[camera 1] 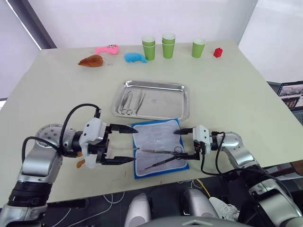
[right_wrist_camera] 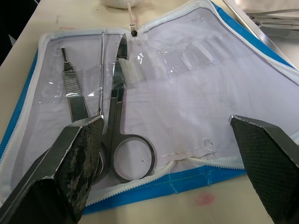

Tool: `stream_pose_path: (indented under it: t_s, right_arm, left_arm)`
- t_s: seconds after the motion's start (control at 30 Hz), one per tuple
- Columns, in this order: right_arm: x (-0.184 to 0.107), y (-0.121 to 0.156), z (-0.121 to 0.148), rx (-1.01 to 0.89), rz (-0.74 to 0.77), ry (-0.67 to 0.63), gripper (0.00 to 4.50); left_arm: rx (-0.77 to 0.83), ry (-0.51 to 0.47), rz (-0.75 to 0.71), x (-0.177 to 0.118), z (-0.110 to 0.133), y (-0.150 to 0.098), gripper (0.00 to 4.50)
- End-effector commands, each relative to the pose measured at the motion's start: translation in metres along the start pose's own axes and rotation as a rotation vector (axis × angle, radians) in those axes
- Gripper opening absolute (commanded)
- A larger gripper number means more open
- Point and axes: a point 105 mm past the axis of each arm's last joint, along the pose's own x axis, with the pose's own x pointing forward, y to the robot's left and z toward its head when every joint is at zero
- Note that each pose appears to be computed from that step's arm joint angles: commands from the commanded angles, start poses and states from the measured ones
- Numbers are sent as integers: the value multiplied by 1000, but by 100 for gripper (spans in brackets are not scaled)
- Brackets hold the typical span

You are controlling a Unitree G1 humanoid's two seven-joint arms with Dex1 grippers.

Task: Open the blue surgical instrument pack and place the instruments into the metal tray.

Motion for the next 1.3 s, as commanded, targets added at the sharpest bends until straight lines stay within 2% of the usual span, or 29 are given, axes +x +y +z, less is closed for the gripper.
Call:
stream_pose_path:
  t_s: [0.03, 0.83, 1.3]
  right_arm:
    - [-11, 33, -55, 137, 72, 207, 450]
    - [-19, 9, -13, 47, 10, 105, 450]
    - [-17, -6, 7, -73, -28, 62, 450]
  left_arm:
    - [21, -28, -43, -5, 6, -8, 438]
    - [15, -53, -64, 0, 0, -19, 438]
    - [9, -72, -94, 8, -1, -23, 438]
